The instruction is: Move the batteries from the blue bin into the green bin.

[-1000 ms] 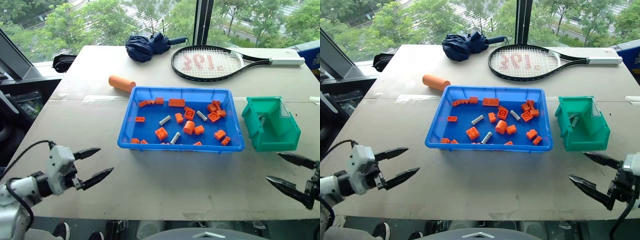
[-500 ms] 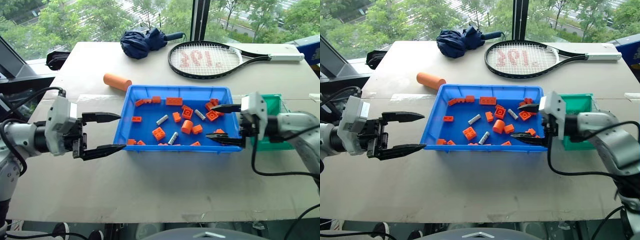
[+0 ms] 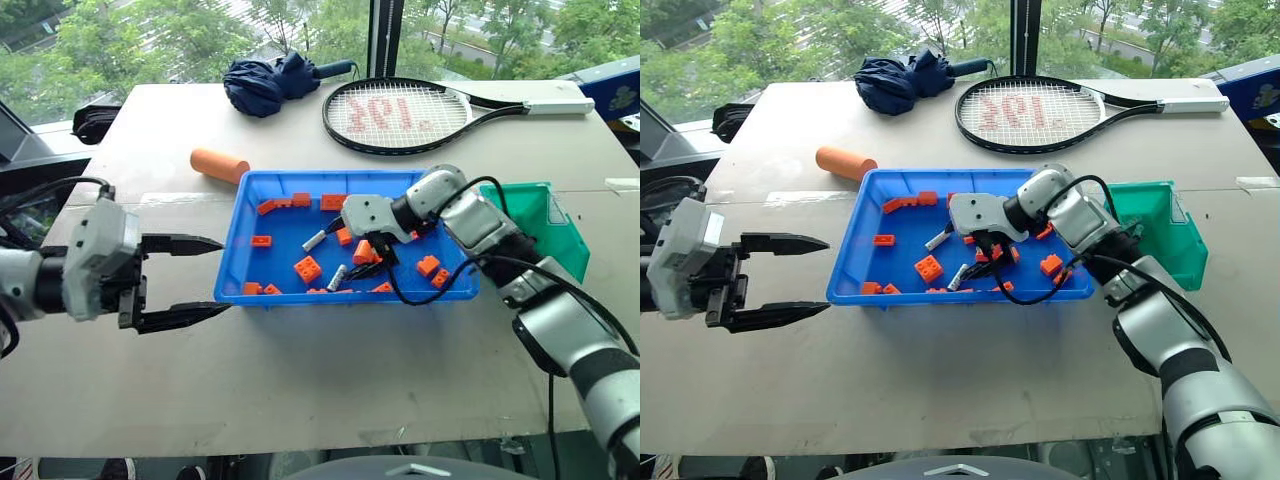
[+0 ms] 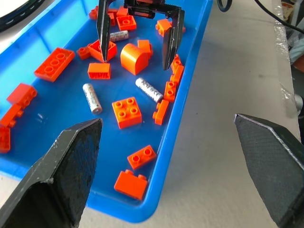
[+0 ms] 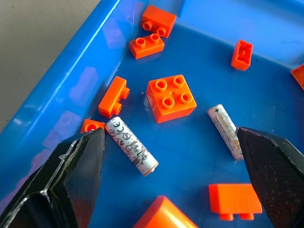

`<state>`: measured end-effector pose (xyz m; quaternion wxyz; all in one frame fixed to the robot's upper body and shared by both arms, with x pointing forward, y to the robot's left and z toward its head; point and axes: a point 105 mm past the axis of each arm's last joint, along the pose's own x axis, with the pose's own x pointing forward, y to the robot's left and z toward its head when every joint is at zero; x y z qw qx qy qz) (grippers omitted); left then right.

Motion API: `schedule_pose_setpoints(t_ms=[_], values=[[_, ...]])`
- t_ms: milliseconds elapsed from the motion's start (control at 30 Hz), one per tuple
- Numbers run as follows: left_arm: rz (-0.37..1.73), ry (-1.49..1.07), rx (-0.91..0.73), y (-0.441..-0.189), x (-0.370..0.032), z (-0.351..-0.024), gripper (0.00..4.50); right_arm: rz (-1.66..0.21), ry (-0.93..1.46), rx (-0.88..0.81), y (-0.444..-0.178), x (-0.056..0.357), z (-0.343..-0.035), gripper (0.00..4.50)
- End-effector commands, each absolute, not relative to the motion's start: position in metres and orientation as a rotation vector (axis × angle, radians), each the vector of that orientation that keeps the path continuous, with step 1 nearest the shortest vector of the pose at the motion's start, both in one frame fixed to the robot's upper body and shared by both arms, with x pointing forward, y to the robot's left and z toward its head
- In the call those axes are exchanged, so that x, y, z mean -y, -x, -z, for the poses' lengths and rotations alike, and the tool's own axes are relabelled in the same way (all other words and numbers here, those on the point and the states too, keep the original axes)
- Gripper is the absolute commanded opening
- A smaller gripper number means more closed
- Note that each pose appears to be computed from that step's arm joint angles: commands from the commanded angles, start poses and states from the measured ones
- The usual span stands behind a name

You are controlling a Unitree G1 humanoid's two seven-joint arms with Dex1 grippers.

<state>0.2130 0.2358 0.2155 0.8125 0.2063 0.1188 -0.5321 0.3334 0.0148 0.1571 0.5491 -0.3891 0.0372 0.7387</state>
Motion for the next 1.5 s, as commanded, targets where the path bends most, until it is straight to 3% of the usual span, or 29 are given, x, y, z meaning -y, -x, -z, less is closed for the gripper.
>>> schedule_pose_setpoints(t_ms=[33,333,667,767,1000,1033,1300,1500], values=[[1.076,-0.470,-0.225,-0.204,-0.240,-0.225,4.50,-1.802,1.026,-0.086,-0.336,-0.022,-0.154,4.44],[1.015,-0.452,-0.226,-0.194,-0.245,-0.223,4.50,-1.902,1.102,-0.217,-0.334,-0.029,-0.133,4.44],[1.015,-0.451,-0.221,-0.197,-0.245,-0.224,4.50,-1.867,1.125,-0.355,-0.341,-0.032,-0.126,4.44],[1.017,-0.452,-0.218,-0.198,-0.245,-0.224,4.50,-1.860,1.124,-0.389,-0.343,-0.029,-0.124,3.65],[1.023,-0.455,-0.212,-0.199,-0.246,-0.224,4.50,-1.846,1.140,-0.465,-0.345,-0.019,-0.116,0.30],[1.025,-0.455,-0.210,-0.199,-0.246,-0.223,4.50,-1.840,1.138,-0.462,-0.346,-0.019,-0.116,0.03],[1.046,-0.451,-0.200,-0.202,-0.243,-0.223,4.50,-1.856,1.088,-0.425,-0.344,-0.021,-0.125,0.03],[1.084,-0.412,-0.149,-0.205,-0.234,-0.230,4.50,-1.828,0.910,-0.258,-0.342,-0.018,-0.171,0.03]])
